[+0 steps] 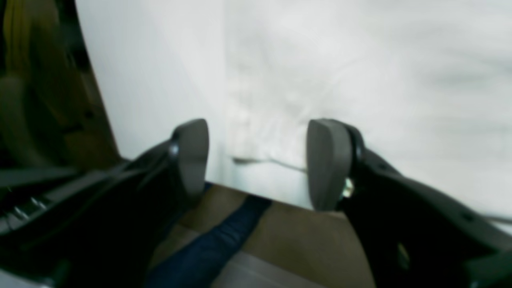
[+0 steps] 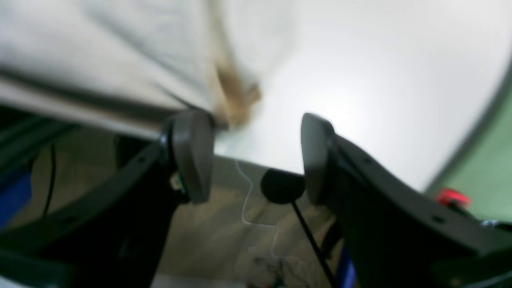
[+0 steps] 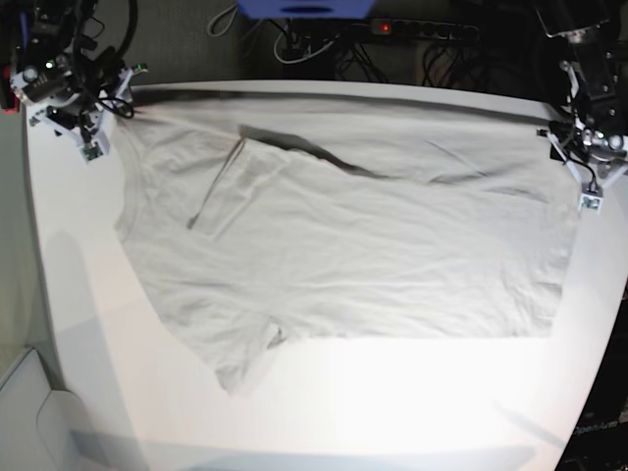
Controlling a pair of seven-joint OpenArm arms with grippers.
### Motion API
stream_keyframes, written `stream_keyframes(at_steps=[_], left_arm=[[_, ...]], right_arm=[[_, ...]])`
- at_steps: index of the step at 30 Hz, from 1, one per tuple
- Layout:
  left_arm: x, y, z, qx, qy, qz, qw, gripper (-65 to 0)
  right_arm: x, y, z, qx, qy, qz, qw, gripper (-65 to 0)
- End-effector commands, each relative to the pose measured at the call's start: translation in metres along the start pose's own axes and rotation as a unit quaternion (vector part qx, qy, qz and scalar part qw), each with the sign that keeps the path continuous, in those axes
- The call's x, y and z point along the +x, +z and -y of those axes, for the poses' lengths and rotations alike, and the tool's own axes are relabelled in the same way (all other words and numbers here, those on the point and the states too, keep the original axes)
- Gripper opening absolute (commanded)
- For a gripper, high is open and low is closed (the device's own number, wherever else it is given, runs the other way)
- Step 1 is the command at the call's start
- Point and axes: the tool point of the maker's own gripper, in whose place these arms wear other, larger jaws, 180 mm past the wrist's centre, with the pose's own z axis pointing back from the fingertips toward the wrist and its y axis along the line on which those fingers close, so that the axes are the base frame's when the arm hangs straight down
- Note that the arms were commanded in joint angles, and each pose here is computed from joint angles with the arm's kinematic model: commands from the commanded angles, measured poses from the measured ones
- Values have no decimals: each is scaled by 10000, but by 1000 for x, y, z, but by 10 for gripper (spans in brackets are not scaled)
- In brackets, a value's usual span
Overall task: Layout the t-shirt on the table in an organized manner, then fold the t-shirt properly
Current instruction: 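Release the edge and lower both grippers onto the shirt sides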
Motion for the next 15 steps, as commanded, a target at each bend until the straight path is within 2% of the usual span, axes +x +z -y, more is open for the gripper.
stream_keyframes(at_steps=[1, 7, 12, 15], left_arm=[[10, 10, -15, 184, -113, 120, 9997, -271], [21, 29, -38, 485, 282, 419, 9975, -272], [34, 31, -47, 544, 391, 569, 9961, -269], [50, 30, -50, 521, 489, 761, 9945, -269]], right_arm=[[8, 7, 12, -169, 65, 151, 9997, -297], [31, 11, 35, -450, -64, 419, 9981, -295], [55, 16, 57, -688, 2, 472, 9965, -295], [87, 22, 67, -812, -43, 825, 9933, -294]])
